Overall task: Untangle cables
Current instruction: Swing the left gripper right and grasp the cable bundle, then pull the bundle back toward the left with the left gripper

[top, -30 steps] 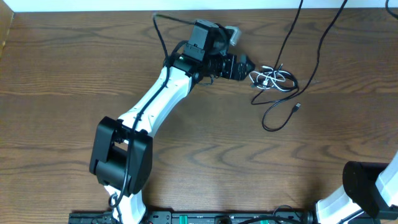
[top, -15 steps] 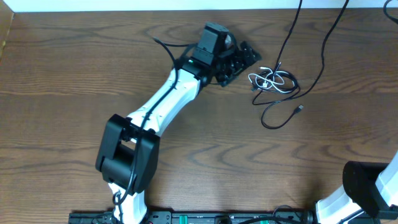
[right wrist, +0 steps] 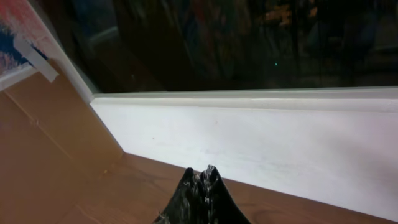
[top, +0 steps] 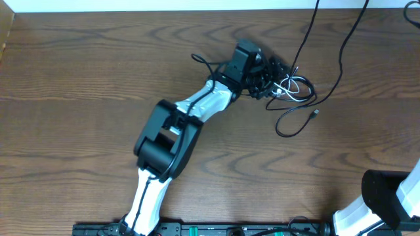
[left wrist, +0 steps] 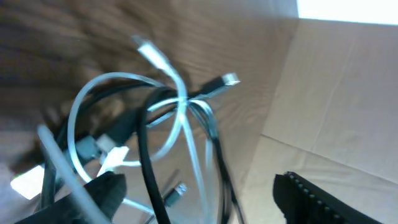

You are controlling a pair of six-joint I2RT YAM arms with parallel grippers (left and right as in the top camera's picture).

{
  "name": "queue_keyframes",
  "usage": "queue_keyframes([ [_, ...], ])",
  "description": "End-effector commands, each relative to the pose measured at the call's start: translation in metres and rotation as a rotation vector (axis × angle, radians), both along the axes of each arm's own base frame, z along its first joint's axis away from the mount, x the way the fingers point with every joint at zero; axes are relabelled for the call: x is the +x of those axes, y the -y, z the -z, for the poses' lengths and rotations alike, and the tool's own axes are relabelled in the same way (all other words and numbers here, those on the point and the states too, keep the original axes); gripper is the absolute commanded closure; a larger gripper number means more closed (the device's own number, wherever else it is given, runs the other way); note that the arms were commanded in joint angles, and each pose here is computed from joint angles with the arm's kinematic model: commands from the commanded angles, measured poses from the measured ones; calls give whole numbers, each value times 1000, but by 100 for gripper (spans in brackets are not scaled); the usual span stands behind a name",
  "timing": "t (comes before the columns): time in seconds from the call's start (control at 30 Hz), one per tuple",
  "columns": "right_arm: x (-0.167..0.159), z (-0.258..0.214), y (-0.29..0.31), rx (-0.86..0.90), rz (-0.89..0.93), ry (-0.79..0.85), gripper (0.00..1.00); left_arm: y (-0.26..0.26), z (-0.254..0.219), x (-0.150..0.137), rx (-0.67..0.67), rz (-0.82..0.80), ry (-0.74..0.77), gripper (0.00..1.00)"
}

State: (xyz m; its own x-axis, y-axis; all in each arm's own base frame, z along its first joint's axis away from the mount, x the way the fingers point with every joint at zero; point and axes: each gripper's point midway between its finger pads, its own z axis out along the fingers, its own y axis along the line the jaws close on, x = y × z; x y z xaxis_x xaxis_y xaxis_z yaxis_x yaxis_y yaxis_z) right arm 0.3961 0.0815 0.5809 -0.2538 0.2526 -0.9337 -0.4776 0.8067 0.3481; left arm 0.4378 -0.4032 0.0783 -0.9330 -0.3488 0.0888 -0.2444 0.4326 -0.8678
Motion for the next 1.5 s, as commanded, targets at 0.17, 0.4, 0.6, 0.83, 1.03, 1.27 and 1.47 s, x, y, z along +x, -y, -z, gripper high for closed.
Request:
queue_keyframes([
  [0.17,4,3,6,-25,26,4,99,7,20,-2,38,-13,9,60],
  [0.4,5,4,9,-26,43,-3,99,-19,25,10,123,66,147,93],
  [0.6,9,4,42,18,128,-27,99,-79,8,36,230,67,245,92],
  [0.83,9,14,112,39,308,-75,99,-194,-25,50,644,30,378,93],
  [1.03,7,48,185,13,601,-200,99,-278,-91,45,807,-21,474,93],
  [1.27,10,112,246,-12,781,-419,99,-356,-163,32,847,-163,555,93],
  [1.47,34,195,264,-47,760,-667,99,-375,-201,20,860,-207,639,93],
])
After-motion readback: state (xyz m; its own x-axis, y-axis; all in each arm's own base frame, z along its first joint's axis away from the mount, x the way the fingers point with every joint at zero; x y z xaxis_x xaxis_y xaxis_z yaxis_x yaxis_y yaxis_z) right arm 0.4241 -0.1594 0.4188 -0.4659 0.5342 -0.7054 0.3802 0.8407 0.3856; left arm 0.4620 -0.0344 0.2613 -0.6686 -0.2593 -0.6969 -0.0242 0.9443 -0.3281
